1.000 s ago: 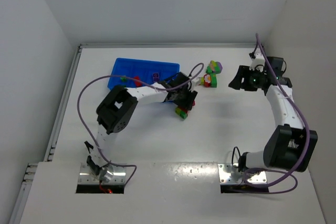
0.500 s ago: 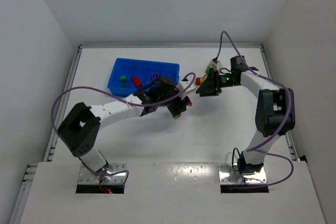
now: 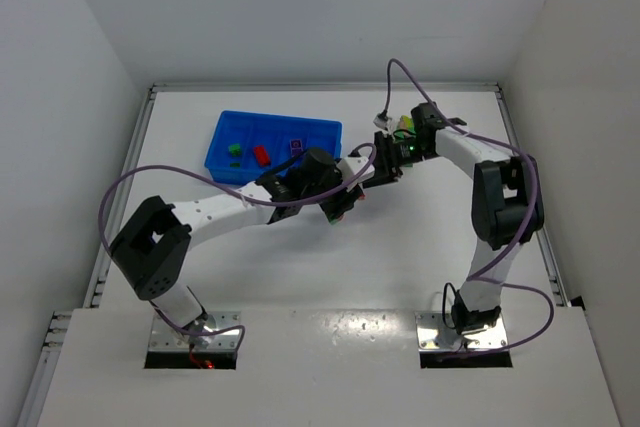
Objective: Sort the legos into containers by color
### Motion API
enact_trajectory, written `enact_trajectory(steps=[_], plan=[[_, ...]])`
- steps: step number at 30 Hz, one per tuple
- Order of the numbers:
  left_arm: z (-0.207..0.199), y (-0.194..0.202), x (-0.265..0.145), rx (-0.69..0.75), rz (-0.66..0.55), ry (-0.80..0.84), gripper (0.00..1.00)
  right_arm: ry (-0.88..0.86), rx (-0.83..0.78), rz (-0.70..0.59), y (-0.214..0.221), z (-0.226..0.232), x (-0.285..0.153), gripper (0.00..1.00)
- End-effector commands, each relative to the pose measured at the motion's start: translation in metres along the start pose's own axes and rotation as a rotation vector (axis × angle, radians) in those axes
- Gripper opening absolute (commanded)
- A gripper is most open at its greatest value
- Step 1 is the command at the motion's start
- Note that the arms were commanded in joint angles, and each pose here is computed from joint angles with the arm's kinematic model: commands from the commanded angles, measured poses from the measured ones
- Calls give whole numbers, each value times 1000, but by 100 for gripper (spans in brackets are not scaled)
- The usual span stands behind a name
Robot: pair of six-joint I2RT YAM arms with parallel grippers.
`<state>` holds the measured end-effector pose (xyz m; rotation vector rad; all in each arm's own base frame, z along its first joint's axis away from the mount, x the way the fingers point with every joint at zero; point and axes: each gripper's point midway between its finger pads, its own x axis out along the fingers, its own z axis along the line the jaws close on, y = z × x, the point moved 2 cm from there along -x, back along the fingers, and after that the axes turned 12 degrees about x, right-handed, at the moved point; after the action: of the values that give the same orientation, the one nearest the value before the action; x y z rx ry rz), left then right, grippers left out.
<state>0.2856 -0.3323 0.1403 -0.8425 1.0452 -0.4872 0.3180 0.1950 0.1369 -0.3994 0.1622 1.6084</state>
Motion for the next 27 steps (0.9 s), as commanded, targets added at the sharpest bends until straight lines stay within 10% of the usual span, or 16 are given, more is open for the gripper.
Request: enact_trajectory(steps=[1,8,17,27], plan=[[12,-35,-15,50,-114,-53,4,17,-66,-14,-9,4,-2,68],[15,-44,-16,54,-141,-65,4,-109,-97,45,1,25,7,57],[16,-44,-22,55,-150,-79,4,-194,-120,74,7,36,9,2],[18,11,-51,-2,-48,-136,4,-164,-201,-2,-10,49,-17,0]])
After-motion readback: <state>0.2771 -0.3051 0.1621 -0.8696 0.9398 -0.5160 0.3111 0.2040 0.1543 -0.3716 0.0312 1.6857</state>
